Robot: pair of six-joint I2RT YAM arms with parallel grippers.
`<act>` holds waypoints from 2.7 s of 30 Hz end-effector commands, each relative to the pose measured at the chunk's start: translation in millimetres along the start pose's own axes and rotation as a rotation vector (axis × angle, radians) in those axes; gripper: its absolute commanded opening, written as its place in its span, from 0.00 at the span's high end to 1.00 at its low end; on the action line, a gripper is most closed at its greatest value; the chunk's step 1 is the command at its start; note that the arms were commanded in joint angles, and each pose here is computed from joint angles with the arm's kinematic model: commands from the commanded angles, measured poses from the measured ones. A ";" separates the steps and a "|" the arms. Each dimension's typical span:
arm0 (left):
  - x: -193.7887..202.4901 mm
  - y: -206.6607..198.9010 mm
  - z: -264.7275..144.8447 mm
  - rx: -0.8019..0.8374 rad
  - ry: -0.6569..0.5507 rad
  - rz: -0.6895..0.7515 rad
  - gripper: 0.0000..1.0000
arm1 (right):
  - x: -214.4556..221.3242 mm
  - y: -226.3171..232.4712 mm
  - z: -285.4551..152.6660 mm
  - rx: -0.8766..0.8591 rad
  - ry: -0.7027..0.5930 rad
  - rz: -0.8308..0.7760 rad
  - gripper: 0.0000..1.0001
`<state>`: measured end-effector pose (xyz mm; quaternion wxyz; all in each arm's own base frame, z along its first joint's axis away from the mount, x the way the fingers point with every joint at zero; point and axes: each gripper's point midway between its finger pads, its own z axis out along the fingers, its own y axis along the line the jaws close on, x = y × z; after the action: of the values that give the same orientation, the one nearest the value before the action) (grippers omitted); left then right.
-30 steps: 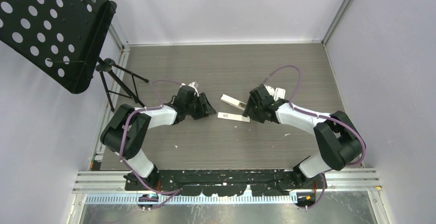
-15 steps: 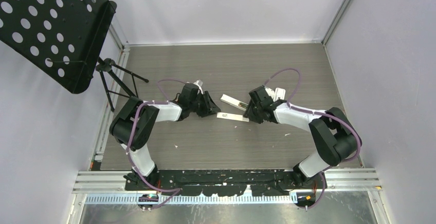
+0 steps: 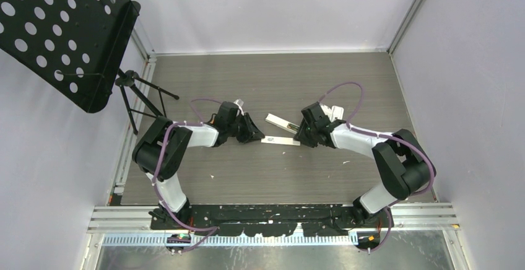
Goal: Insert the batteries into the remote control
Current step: Pick up the battery cover at the center of the board, then load the battery cover into the remote control.
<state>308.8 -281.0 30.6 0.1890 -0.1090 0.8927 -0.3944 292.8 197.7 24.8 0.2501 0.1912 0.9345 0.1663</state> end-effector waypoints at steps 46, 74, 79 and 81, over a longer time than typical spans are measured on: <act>-35.9 -62.6 24.3 0.172 -0.024 -0.002 0.51 | -103.4 21.4 -3.8 0.035 -0.267 -0.086 0.50; -23.7 -59.3 27.5 0.250 0.048 -0.143 0.99 | -92.6 9.0 -0.7 0.035 -0.230 -0.070 0.51; -35.4 -73.7 14.7 0.324 0.043 -0.097 1.00 | -105.4 10.9 -17.2 0.007 -0.259 -0.036 0.45; -40.1 -84.0 6.3 0.377 0.056 -0.070 1.00 | -113.6 15.3 -32.8 -0.034 -0.281 -0.015 0.31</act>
<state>345.9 -331.3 67.1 0.1419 -0.1338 0.8256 -0.5294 359.9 157.5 53.5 0.3317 0.1865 0.9184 0.1081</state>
